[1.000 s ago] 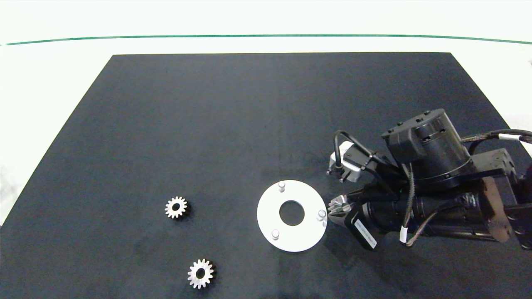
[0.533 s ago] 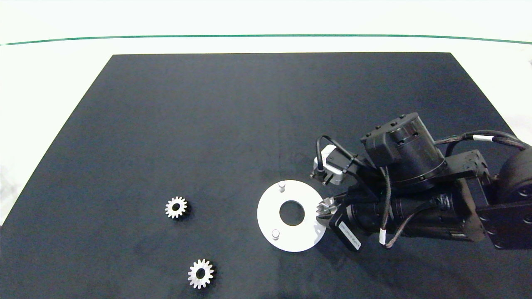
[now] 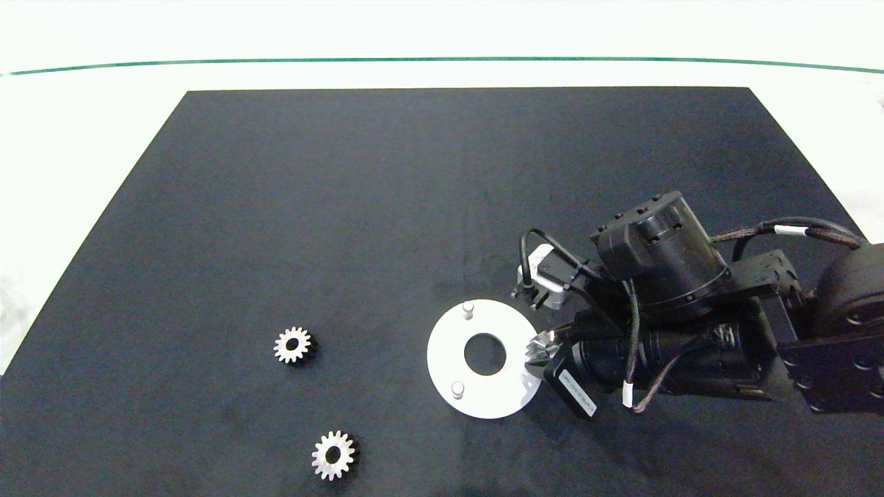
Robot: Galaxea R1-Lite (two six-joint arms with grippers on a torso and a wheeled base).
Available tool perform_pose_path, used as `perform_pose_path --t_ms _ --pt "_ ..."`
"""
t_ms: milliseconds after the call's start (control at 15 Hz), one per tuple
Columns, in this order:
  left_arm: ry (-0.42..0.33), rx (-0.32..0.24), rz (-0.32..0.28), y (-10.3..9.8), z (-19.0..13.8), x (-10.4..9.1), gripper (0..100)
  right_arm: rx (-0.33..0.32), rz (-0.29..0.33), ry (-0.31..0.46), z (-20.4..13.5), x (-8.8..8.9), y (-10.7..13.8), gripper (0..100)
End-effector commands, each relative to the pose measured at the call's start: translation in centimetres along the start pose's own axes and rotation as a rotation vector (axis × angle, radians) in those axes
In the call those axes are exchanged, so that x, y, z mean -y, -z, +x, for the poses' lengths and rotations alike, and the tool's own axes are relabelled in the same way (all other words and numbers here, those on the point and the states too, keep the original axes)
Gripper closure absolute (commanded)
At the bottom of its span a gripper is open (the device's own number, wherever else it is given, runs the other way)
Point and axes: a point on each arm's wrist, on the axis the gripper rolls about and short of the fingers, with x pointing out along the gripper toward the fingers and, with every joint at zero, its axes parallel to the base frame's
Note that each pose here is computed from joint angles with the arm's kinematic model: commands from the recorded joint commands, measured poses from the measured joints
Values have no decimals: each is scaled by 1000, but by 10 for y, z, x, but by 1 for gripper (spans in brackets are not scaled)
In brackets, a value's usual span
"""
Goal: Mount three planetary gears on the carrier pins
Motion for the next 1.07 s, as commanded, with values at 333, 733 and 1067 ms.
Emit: perform_pose_path --t_ms 333,733,1067 --pt "13 1 10 1 -1 0 0 -15 -7 -1 9 -5 -3 75" --pt "14 0 5 1 -1 0 0 -38 -15 -4 10 -8 3 75" --pt "13 1 5 1 -1 0 0 -52 -22 1 10 -8 7 75"
